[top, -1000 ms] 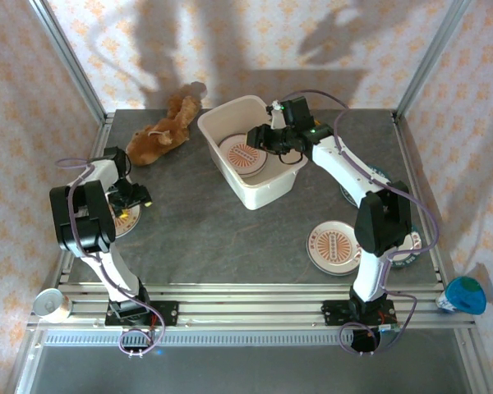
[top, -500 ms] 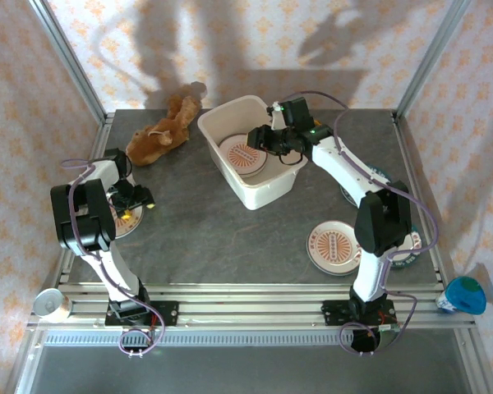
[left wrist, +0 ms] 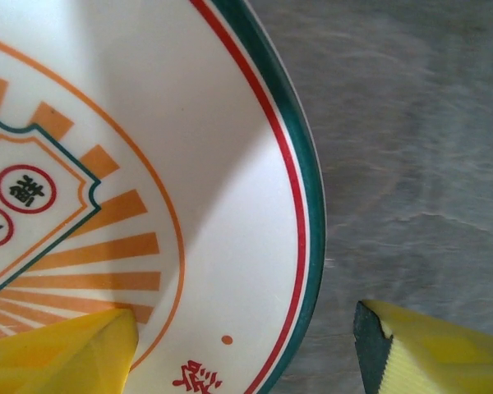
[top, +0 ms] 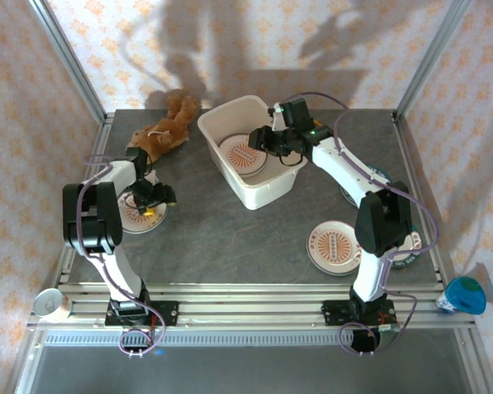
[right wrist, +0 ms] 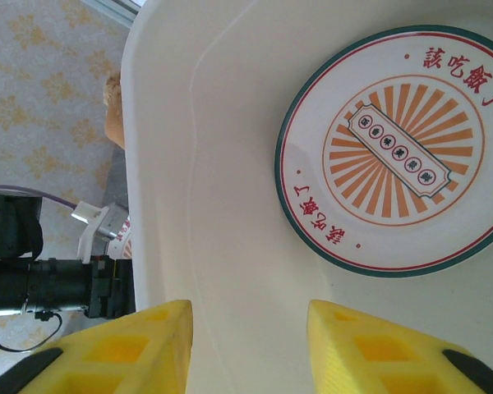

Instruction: Place the plates into the plastic bin on the countertop

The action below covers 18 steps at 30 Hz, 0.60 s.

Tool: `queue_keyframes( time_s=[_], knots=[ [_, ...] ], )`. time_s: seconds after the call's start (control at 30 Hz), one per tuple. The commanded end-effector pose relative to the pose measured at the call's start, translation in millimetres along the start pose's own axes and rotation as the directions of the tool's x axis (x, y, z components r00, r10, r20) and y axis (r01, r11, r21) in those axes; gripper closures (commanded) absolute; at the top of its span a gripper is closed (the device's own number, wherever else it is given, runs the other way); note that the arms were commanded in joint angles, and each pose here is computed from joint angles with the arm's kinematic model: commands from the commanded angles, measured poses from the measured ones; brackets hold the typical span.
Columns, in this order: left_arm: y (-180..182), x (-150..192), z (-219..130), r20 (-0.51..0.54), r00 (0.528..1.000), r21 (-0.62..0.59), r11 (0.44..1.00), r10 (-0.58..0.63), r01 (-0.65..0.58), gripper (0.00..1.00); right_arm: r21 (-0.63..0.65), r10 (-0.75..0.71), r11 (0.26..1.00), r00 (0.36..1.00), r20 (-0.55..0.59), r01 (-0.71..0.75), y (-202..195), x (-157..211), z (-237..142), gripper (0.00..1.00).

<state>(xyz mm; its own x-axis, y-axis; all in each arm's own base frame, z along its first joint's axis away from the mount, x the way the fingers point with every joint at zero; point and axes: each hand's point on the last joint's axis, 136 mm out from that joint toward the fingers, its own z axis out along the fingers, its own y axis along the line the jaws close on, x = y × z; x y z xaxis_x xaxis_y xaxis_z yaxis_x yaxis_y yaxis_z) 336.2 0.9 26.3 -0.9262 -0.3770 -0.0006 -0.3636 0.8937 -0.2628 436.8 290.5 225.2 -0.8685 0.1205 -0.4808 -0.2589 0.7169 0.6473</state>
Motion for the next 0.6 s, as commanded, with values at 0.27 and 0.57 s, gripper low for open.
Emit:
queue_keyframes(
  time_s=[0.27, 0.57],
  knots=[
    [-78.5, -6.6, 20.3, 0.003, 1.0, 0.124, 0.992, 0.018, -0.018, 0.3, 0.004, -0.03, 1.0, 0.997, 0.074, 0.03, 16.6, -14.4, -28.8, 0.59],
    [-84.2, -24.9, -30.0, 0.171, 0.985, 0.12, 0.993, -0.018, -0.003, 0.29, 0.007, -0.052, 0.999, 0.994, 0.092, 0.051, 27.4, -17.0, -38.9, 0.59]
  ],
)
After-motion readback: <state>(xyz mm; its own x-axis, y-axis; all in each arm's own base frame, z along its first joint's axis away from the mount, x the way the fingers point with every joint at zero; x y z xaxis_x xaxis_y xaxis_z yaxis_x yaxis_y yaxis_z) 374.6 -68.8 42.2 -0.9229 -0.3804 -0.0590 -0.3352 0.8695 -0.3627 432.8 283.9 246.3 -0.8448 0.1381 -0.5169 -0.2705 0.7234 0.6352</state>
